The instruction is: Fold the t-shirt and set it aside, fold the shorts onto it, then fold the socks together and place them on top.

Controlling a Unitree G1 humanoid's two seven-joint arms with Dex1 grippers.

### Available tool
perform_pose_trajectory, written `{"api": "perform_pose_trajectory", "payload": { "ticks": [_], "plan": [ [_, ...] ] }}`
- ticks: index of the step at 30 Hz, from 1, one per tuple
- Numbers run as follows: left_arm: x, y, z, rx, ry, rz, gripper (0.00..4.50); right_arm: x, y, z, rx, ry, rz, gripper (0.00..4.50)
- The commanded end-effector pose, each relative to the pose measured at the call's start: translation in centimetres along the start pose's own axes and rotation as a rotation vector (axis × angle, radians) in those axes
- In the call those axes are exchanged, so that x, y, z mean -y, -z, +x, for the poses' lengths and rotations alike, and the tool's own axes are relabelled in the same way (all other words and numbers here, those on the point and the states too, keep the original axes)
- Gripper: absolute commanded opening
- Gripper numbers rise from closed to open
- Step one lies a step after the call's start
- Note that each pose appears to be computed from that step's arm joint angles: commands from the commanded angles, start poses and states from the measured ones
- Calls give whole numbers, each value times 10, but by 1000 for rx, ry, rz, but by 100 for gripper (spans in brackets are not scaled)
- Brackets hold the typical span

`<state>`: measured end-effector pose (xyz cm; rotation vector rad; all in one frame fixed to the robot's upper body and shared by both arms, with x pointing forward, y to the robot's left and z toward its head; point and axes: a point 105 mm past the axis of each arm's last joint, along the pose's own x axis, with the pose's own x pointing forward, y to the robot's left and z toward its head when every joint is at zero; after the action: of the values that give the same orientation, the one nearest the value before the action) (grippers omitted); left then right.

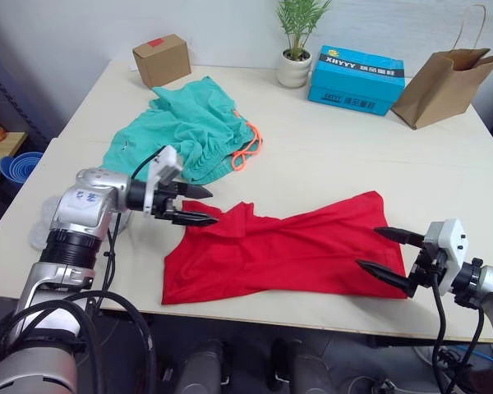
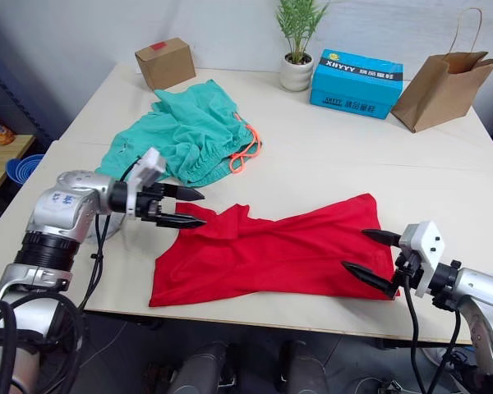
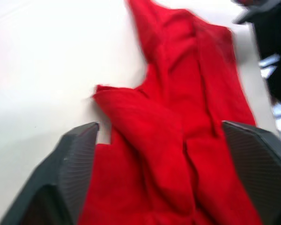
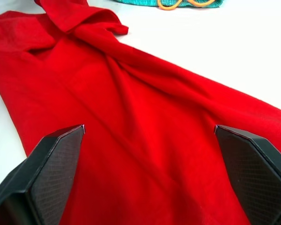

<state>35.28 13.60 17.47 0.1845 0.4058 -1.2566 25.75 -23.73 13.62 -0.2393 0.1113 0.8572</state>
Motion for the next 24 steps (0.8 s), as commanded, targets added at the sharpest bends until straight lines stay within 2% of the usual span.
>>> {"api": "perform_pose_trajectory", "payload": {
  "ticks": [1,6,11,15,19,24],
  "plan": [
    [-3,-14,25,-13,-123,-43,445,-3,-14,3,32,-19,-34,450],
    [-1,-1,42,-104,-175,21,445,-5,-16,7,42,-20,-35,450],
    [7,-4,44,-75,-167,34,445,-5,-15,6,40,-16,-35,450],
    [23,-12,30,-71,-171,275,445,-7,-14,4,33,-9,-33,450],
    [36,2,25,-109,-164,495,445,-10,-12,2,27,-9,-28,450],
    [41,10,31,-78,-182,537,445,-13,-18,8,64,-14,-45,450]
  ]
}}
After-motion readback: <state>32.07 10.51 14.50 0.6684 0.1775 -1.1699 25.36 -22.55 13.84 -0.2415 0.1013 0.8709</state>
